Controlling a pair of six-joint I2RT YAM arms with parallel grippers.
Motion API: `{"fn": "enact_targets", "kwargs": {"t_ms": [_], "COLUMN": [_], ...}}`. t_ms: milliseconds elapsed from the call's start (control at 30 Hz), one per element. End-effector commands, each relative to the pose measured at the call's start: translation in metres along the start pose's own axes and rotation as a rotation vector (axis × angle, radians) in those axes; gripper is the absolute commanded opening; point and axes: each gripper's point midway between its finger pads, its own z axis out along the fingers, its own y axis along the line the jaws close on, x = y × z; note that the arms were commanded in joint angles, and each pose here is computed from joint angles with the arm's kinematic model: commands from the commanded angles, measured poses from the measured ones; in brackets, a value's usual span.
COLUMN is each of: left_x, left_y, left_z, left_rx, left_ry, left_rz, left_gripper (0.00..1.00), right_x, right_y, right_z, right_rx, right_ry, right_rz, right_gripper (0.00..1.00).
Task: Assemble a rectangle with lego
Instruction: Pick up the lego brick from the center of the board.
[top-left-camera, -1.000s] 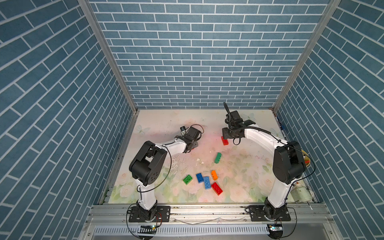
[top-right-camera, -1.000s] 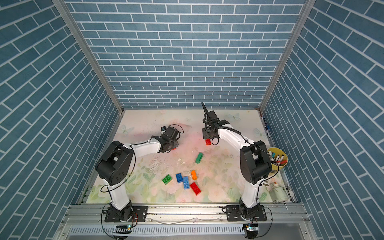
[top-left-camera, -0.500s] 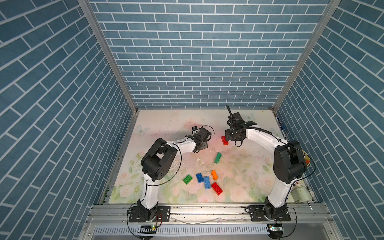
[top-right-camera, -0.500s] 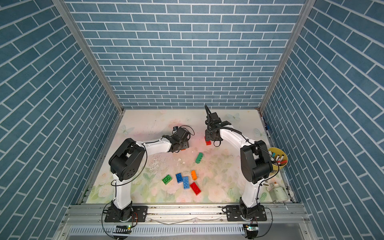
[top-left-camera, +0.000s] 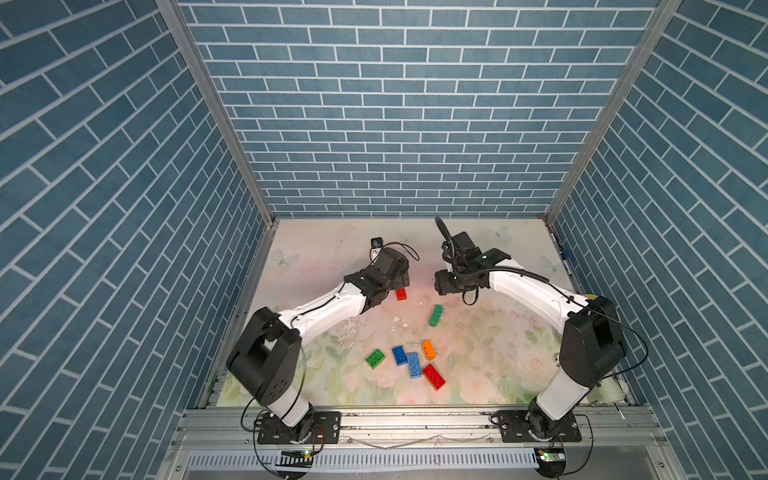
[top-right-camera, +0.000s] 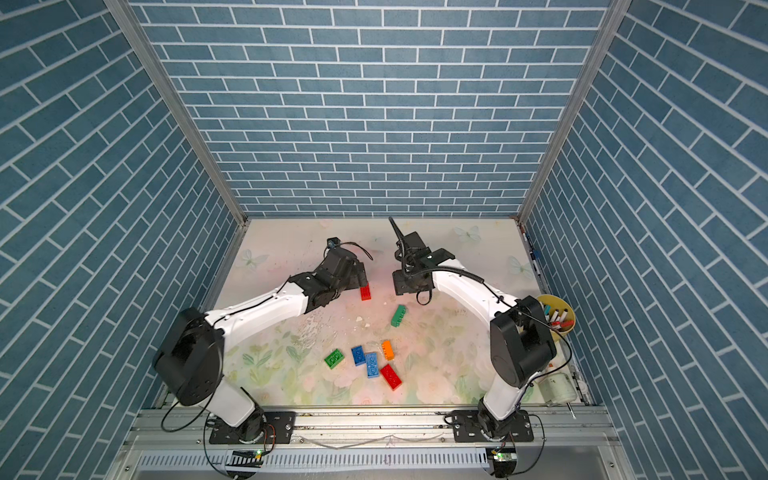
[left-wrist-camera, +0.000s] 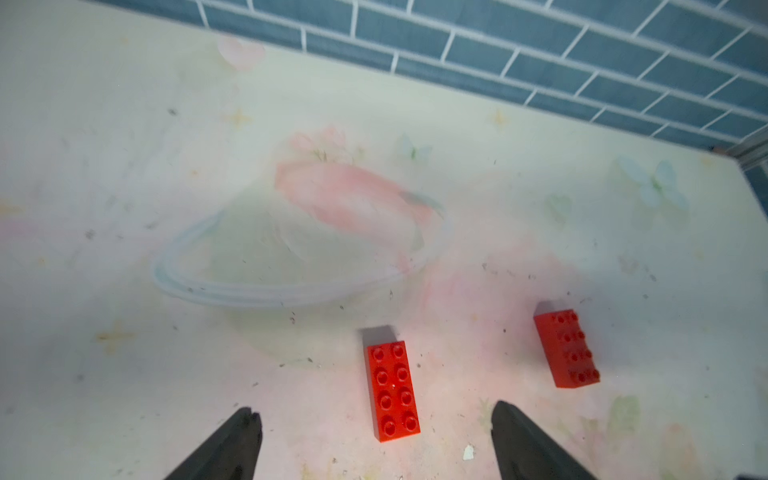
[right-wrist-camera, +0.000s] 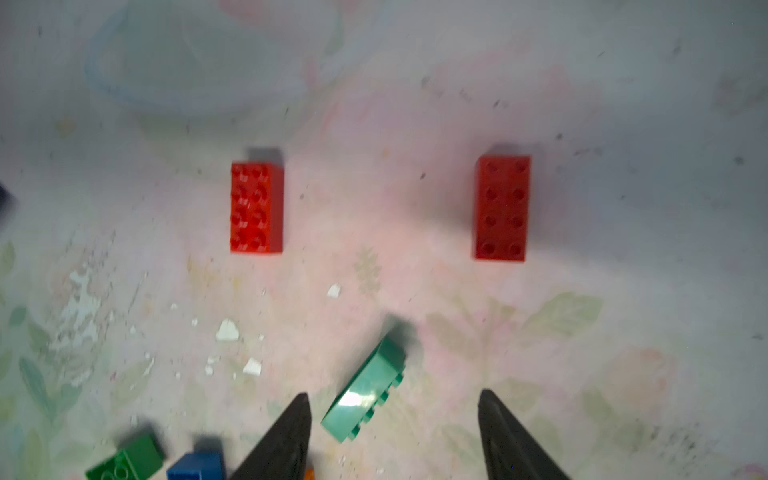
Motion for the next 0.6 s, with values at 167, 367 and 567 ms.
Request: {"fn": "enact_targets", "kwargs": {"t_ms": [167,367,567], "left_x": [0.012,0.032,0.035], "left_y": [0.080,0.083,0.082], "left_z": [-0.001,0.010,0.006], "left_rx": [-0.105,-0.089,-0.058], "left_ry": [0.007,0.060,0.053], "left_rz": [-0.113,-0.142,-0.172], "left_gripper": [0.93,0.93,0.93], "right_x": [0.096,0.123,0.138], "right_y": [0.028,0.056,0.065], "right_z": [-0.006,-0.005,0.011], "right_rx": [0.080,0.076,0.071], "right_ry": [0.202,0.242,0.289], "right_rz": [-0.091,-0.113,-0.118], "right_gripper": [0.57,0.52,0.48]}}
